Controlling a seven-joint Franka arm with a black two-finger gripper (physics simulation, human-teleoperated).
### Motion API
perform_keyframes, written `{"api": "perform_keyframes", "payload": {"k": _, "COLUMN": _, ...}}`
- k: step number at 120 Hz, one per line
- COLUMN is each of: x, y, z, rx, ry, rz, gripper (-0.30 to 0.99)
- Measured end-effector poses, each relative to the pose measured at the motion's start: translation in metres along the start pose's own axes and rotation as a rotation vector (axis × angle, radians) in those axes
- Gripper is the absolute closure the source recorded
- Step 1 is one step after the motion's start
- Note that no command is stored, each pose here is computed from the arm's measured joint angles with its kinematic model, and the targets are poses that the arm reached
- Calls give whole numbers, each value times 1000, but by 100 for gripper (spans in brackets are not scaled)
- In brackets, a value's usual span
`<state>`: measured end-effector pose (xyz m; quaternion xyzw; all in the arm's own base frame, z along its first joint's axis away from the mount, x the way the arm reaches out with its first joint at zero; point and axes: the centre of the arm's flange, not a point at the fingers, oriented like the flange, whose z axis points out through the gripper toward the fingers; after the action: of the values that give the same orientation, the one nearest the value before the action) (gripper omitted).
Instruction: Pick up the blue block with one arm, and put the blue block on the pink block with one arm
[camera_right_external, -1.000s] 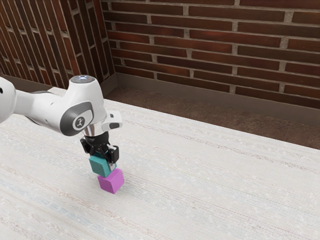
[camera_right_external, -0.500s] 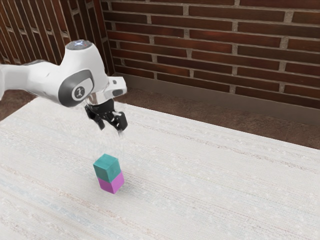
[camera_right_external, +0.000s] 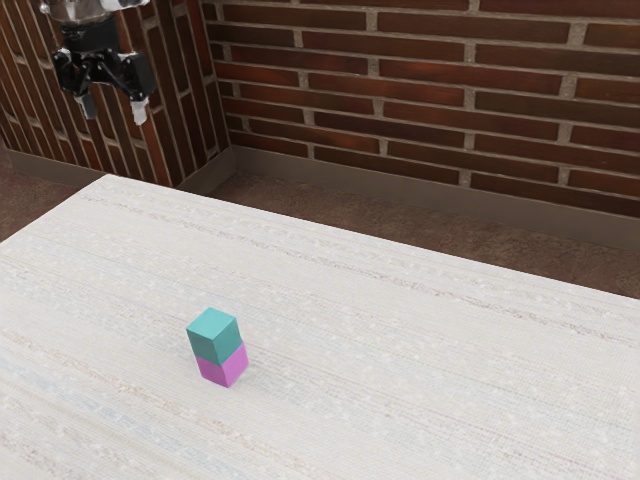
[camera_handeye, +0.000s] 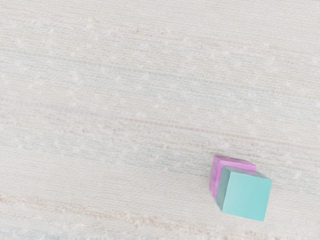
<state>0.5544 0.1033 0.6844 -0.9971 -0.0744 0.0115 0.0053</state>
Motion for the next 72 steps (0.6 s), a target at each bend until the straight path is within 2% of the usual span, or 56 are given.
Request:
{"api": "perform_keyframes", "payload": {"k": 25, "x": -1, "y": 14, "z": 7, "rx": -35, "ry": -40, "rz": 81, "gripper": 0}}
{"api": "perform_keyframes", "payload": {"k": 72, "x": -3, "y": 13, "z": 9, "rx": -47, "ry": -55, "rz": 147, "gripper": 0}}
